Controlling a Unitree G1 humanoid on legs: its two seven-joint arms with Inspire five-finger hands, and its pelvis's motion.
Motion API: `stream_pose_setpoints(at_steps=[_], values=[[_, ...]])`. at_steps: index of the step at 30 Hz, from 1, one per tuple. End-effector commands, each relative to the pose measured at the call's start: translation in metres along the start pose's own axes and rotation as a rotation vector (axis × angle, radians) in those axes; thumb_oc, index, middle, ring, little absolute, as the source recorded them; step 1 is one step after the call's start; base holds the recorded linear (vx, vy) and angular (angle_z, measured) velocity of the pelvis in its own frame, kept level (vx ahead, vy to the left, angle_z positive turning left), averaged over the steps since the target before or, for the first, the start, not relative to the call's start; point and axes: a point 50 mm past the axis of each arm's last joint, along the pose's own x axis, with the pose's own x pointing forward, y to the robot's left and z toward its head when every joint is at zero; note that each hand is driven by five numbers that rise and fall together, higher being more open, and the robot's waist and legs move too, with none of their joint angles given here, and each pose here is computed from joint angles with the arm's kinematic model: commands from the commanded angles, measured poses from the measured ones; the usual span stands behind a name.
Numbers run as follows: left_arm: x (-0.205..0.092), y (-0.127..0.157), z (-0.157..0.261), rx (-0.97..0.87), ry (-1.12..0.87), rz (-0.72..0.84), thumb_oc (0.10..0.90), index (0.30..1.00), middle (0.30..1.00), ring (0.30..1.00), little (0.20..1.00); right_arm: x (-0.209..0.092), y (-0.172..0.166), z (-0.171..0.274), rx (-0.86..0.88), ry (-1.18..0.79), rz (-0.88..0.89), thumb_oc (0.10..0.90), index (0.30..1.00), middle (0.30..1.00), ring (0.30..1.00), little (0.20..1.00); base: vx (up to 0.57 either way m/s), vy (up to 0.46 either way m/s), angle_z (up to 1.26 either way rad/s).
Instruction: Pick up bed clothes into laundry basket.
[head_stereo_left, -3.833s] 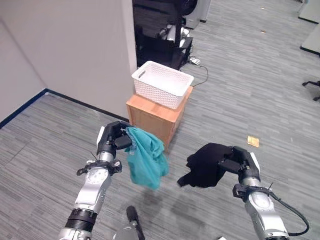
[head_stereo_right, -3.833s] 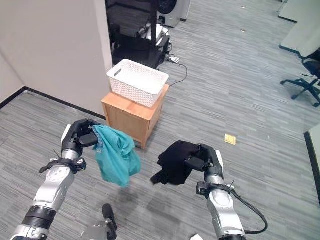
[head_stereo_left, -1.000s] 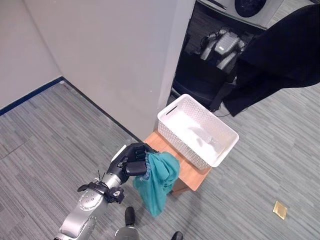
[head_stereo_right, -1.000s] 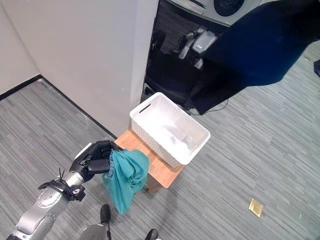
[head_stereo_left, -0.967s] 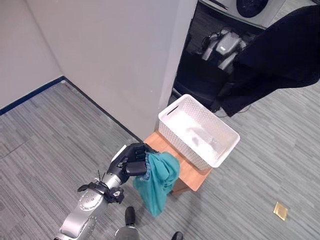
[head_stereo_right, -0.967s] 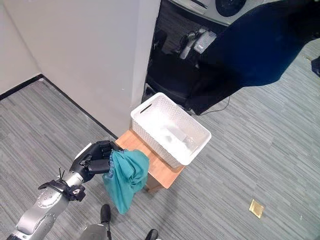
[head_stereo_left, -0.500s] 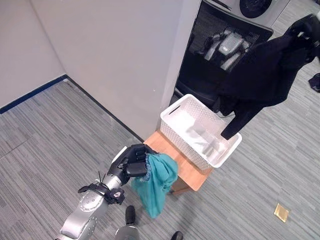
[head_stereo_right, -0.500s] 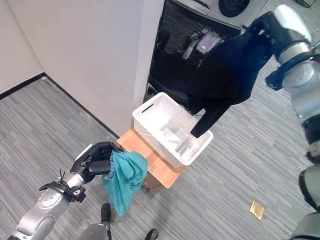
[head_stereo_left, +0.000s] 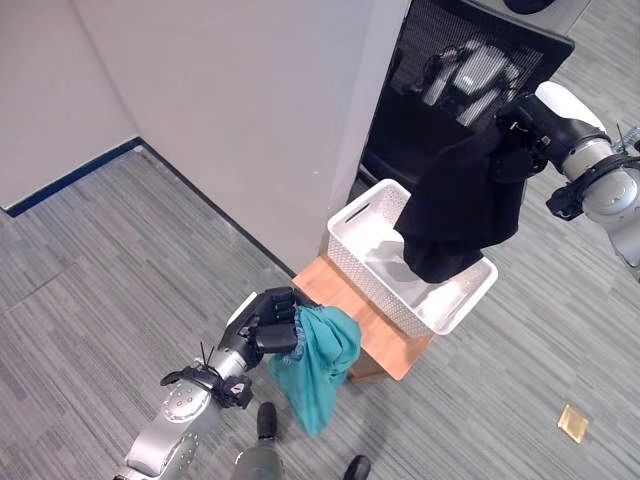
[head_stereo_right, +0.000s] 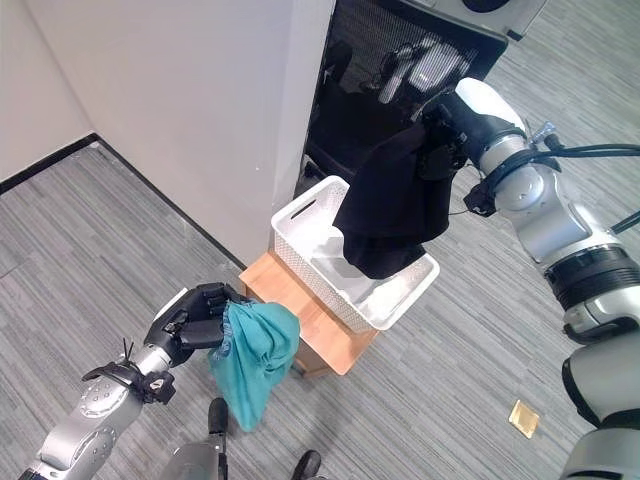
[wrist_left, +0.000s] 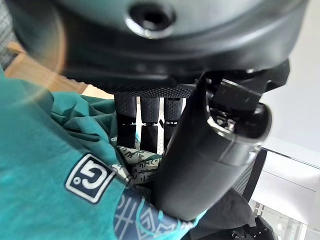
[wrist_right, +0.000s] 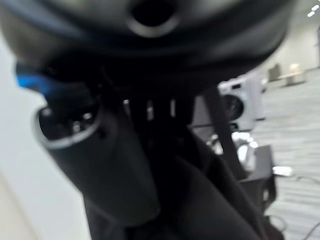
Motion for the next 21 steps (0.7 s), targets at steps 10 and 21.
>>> stream_pose_setpoints(at_steps=[10,21], values=[[0.012,-0.022,0.047,-0.001,-0.269,-0.111,0.400,0.300,0.300,0.300,0.300,0.004,-0.084,0.060,0.013,-0.203,-0.315,0.400,0.300,0.300,0.300,0.300,0.00,-0.001,0.00],[0.010,-0.017,0.043,-0.014,-0.253,-0.085,0.400,0.300,0.300,0.300,0.300,-0.016,-0.155,0.090,0.030,-0.297,-0.531,0.400,0.300,0.300,0.300,0.300,0.02,-0.010,0.05]])
